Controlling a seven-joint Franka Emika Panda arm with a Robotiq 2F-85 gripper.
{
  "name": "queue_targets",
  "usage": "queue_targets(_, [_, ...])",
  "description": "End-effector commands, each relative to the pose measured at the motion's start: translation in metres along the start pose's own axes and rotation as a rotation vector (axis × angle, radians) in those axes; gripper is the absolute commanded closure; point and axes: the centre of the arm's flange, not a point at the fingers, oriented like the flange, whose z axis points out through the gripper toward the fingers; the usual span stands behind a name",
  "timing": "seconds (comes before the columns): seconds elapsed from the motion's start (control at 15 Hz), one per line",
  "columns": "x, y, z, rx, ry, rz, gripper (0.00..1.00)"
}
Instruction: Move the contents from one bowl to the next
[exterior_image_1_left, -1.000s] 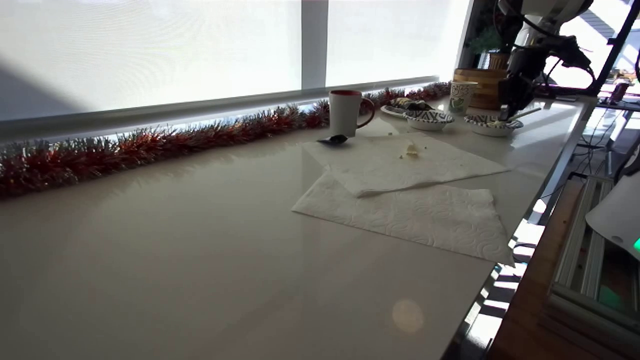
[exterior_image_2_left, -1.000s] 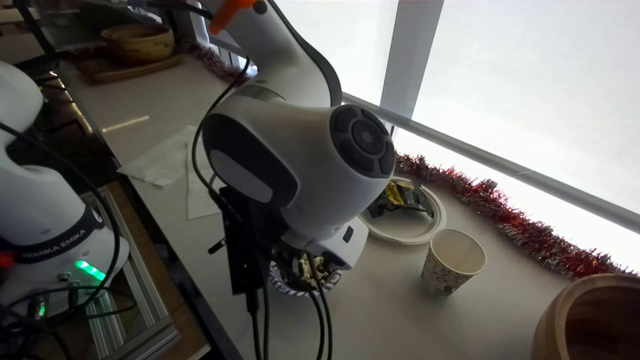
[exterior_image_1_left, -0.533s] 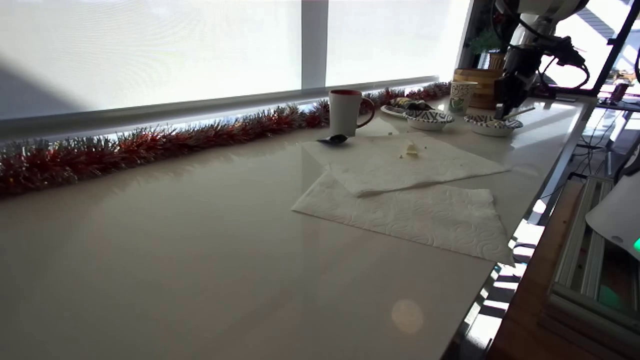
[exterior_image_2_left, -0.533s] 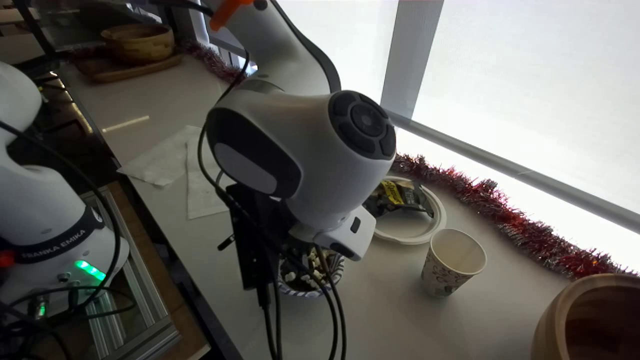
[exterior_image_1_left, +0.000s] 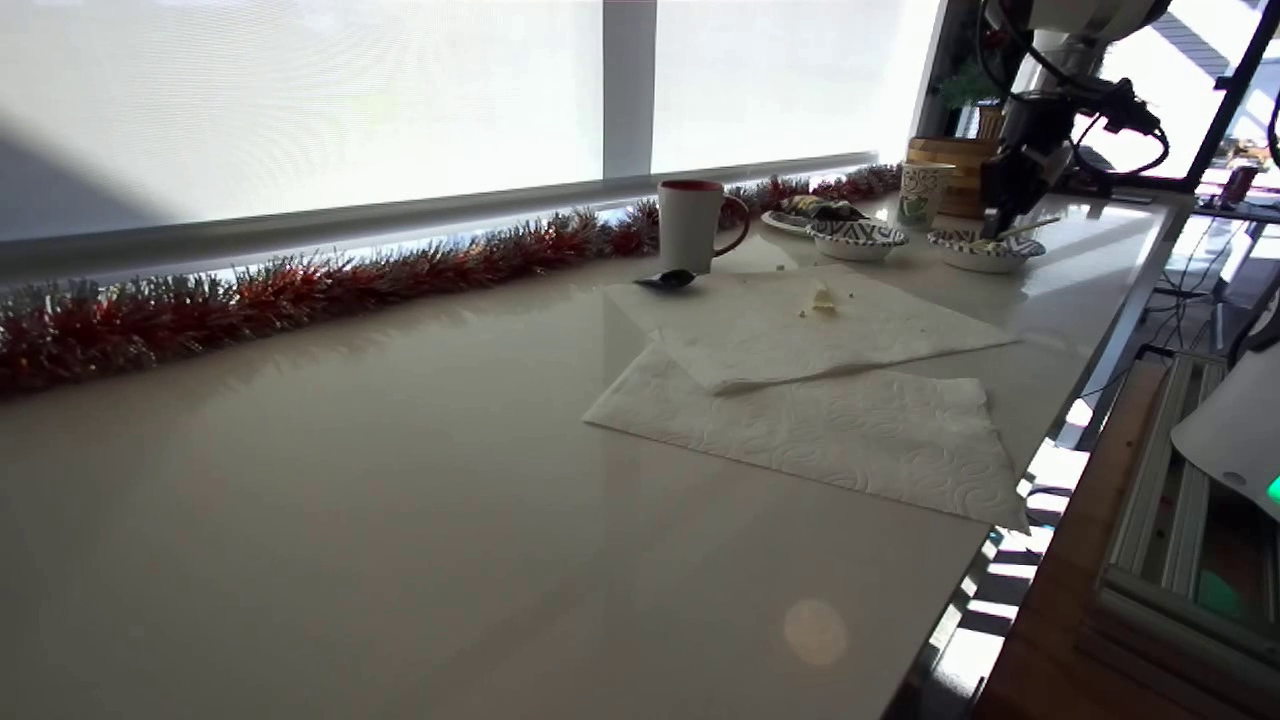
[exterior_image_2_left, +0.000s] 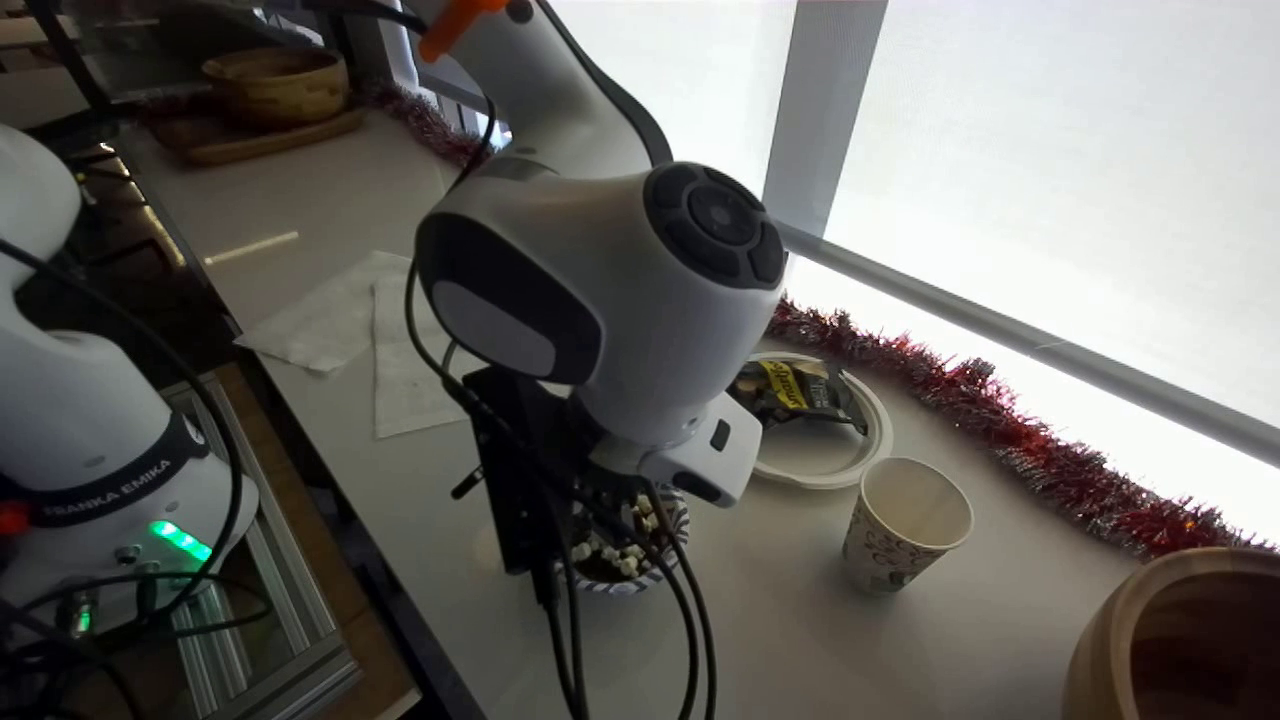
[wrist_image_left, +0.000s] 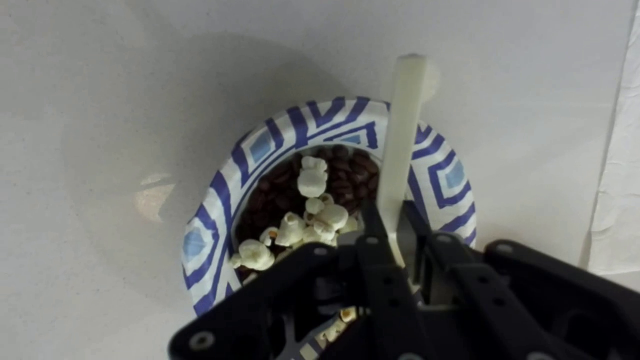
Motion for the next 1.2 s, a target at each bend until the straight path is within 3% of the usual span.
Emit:
queue_targets(0.0, [-0.007, -0.006, -0.004, -0.042, 0.022, -0.025, 0.97])
queue_targets(1.13, [-0.027, -0.019, -0.006, -0.179, 0.178, -0.141, 0.97])
